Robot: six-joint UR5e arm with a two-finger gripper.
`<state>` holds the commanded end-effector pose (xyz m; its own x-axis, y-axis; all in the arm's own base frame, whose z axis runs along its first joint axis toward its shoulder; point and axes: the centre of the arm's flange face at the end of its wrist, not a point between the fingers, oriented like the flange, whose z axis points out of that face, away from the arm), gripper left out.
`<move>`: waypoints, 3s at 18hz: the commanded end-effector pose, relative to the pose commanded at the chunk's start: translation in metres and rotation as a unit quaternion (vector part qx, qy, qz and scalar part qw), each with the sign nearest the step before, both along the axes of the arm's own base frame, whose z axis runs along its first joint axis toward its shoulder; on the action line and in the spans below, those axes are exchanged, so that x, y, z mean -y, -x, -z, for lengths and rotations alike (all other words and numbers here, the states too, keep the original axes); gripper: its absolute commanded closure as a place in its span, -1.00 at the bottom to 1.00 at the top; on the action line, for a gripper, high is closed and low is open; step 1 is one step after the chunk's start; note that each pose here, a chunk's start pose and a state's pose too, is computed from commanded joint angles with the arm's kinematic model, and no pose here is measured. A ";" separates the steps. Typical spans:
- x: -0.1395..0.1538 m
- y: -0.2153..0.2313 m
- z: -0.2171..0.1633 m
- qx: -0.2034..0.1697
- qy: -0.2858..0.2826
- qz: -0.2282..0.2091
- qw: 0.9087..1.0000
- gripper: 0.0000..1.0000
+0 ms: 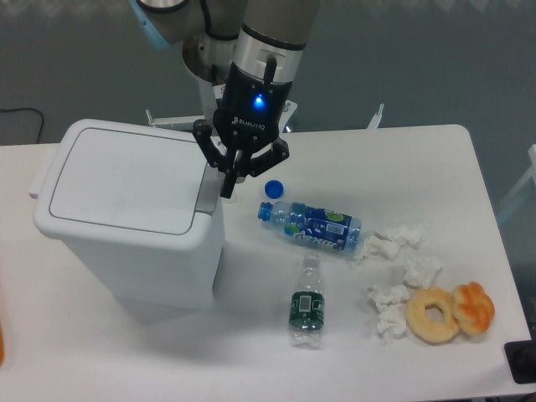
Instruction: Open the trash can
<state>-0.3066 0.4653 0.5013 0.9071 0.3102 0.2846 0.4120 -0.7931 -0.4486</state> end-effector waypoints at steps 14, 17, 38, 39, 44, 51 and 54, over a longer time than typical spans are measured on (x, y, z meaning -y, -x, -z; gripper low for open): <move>-0.005 -0.006 0.006 0.003 0.004 0.008 1.000 1.00; -0.006 -0.005 0.009 0.004 0.006 0.008 1.000 1.00; 0.025 0.087 0.005 -0.054 0.025 -0.049 0.997 -1.00; 0.036 0.107 0.017 -0.062 0.047 -0.057 0.995 -1.00; 0.058 0.177 0.093 -0.111 0.150 0.036 0.982 -1.00; 0.045 0.215 0.163 -0.131 0.202 0.171 0.955 -1.00; 0.048 0.228 0.175 -0.171 0.232 0.227 0.930 -1.00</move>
